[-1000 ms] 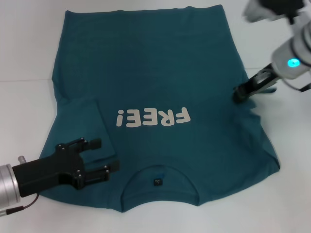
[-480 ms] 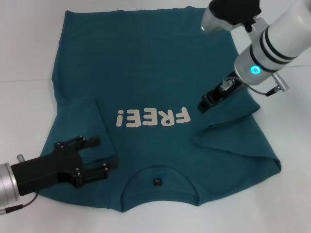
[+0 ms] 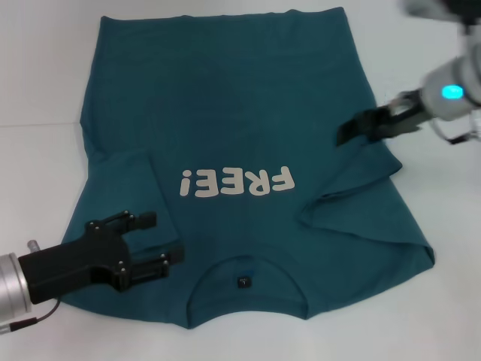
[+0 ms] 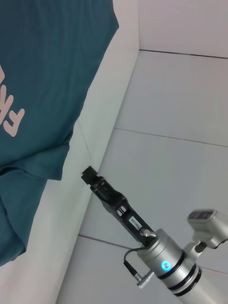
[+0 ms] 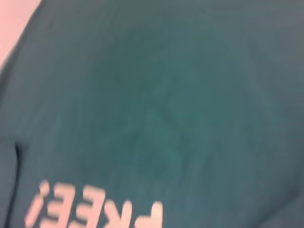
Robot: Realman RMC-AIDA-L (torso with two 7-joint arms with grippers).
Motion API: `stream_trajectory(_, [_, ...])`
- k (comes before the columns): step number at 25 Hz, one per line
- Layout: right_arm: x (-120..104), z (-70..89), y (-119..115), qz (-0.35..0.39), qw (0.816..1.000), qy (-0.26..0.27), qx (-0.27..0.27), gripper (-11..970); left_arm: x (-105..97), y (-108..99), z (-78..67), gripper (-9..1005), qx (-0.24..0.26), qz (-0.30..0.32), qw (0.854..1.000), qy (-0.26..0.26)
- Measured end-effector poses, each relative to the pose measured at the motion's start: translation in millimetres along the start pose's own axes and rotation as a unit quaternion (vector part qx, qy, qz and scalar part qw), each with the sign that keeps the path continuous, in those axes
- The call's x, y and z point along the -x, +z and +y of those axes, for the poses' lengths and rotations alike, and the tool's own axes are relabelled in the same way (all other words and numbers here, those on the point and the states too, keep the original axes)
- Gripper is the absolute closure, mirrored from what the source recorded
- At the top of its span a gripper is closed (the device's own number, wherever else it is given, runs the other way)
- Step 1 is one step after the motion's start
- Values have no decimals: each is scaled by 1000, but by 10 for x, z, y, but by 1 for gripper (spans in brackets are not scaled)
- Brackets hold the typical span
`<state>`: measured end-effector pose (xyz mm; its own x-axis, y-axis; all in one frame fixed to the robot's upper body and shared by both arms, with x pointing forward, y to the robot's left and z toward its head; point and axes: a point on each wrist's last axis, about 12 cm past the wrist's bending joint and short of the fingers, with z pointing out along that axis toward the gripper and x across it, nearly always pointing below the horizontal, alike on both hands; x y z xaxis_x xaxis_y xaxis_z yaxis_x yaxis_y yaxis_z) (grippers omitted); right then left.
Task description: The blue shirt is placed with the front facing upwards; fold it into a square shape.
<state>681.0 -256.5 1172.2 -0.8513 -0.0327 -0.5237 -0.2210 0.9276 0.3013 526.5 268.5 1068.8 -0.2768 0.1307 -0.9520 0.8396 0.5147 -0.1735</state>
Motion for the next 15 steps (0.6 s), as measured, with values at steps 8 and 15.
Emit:
stream_trajectory(8, [-326, -768, -185, -72, 981, 174, 39, 286, -22, -17, -15, 173, -1, 0, 1000, 1])
stream_trajectory(15, [-437, -799, -21, -69, 984, 162, -4, 290, -21, -12, -17, 173, -2, 0, 1000, 2])
